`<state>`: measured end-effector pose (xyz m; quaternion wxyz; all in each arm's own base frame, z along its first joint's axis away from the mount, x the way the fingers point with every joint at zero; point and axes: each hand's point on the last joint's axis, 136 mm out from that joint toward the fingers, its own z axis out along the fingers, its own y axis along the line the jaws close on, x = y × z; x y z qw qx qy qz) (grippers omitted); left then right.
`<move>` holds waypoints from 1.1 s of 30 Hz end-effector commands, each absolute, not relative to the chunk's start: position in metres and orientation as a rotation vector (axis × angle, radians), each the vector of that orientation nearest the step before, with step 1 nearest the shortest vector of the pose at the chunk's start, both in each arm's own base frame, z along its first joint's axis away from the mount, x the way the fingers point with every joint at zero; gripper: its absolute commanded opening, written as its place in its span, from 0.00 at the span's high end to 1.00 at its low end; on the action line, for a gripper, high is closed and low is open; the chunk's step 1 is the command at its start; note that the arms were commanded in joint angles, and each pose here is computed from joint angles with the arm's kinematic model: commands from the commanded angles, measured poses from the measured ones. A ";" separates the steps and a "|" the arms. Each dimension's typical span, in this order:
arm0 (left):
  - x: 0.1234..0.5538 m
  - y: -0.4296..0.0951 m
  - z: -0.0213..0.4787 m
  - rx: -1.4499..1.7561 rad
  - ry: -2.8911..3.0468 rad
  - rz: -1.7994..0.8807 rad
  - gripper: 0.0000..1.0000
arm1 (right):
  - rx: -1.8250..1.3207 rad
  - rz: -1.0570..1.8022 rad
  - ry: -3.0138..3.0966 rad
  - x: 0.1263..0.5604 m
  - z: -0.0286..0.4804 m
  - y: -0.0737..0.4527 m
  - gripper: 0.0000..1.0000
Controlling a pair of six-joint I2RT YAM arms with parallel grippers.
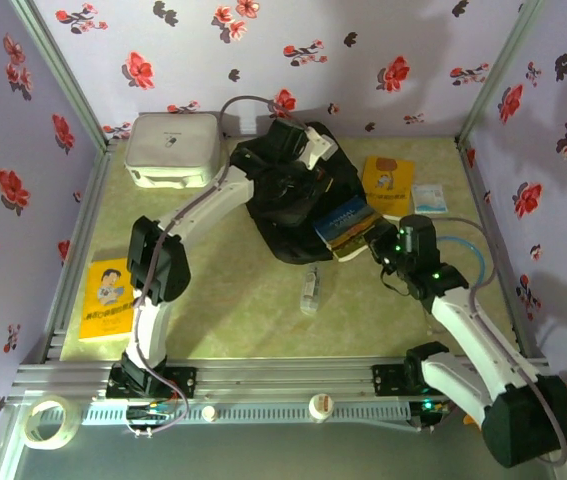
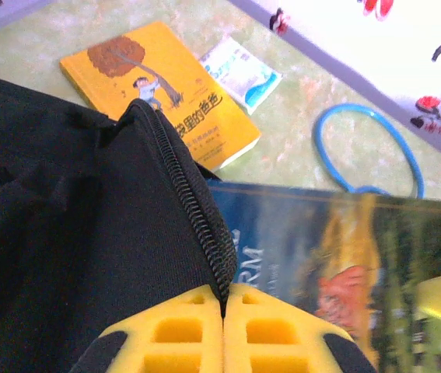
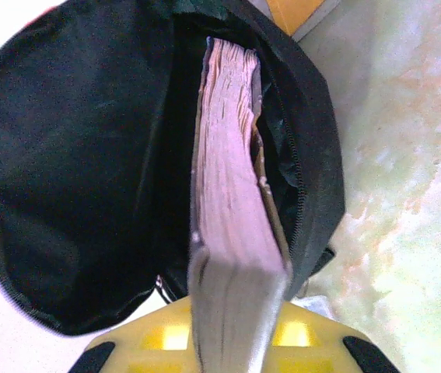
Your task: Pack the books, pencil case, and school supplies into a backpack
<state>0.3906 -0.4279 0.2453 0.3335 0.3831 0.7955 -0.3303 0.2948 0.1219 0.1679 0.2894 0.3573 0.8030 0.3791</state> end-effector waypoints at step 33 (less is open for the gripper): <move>0.427 -0.401 0.322 0.794 1.873 -0.962 1.00 | 0.873 1.191 1.940 0.483 0.147 0.229 0.98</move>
